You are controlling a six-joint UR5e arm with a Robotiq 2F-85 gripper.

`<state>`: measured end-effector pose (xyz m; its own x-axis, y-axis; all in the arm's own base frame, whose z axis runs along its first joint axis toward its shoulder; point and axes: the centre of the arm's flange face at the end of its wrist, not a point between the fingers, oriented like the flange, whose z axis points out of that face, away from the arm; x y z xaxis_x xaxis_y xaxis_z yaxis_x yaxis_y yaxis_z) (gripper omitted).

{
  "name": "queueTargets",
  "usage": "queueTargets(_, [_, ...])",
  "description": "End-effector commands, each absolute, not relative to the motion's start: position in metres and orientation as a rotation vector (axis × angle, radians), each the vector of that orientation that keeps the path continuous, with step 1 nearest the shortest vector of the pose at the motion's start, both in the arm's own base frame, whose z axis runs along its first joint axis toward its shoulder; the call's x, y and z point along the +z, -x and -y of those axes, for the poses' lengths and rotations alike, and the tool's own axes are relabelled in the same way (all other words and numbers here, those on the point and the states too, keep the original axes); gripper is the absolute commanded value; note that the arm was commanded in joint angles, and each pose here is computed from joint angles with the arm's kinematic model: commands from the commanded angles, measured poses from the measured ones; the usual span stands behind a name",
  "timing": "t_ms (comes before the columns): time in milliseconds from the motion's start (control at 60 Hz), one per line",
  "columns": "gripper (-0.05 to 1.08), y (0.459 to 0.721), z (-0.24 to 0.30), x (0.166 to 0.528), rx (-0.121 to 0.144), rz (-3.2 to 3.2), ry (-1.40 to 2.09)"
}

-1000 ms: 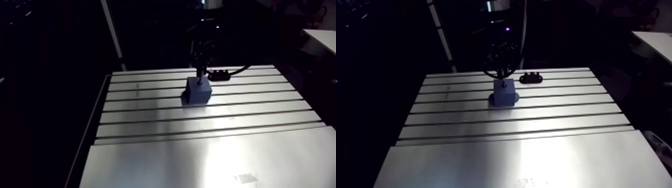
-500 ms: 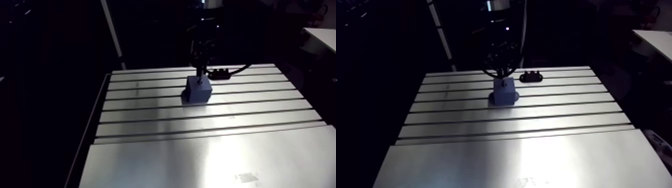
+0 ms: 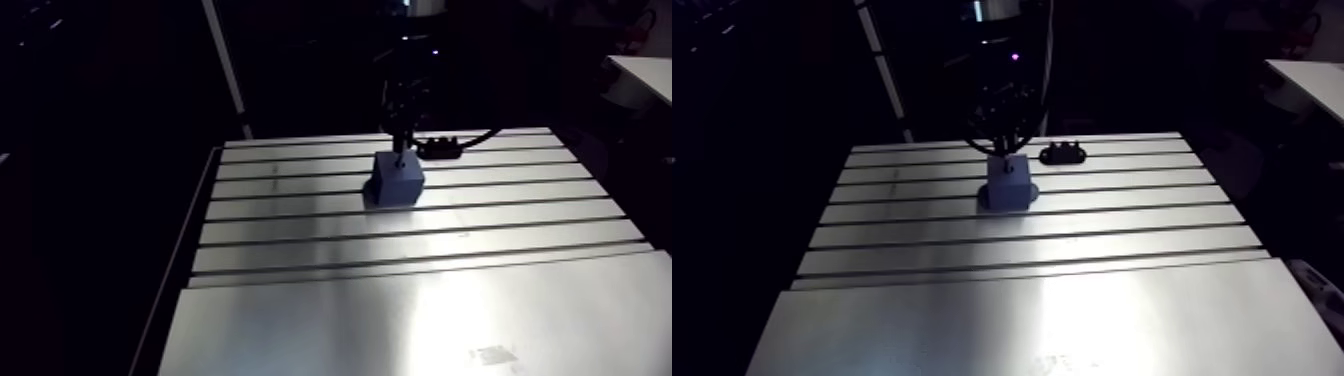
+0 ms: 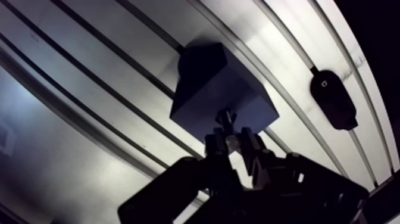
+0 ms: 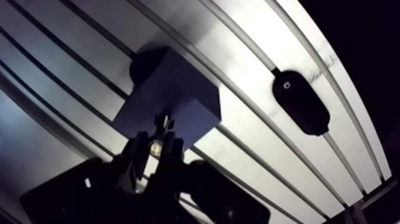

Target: Pick up the M10 bolt and insert it into the hex recess until seated.

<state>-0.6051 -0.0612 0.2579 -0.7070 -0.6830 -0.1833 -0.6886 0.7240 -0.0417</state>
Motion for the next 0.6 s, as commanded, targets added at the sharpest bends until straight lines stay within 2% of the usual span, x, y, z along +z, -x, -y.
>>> queueTargets(17, [1.06, 0.6053, 0.0612, 0.2583, 0.045, -2.742, 1.102])
queueTargets(600, [1.06, 0.6051, 0.0603, 0.2578, 0.044, -2.742, 1.102])
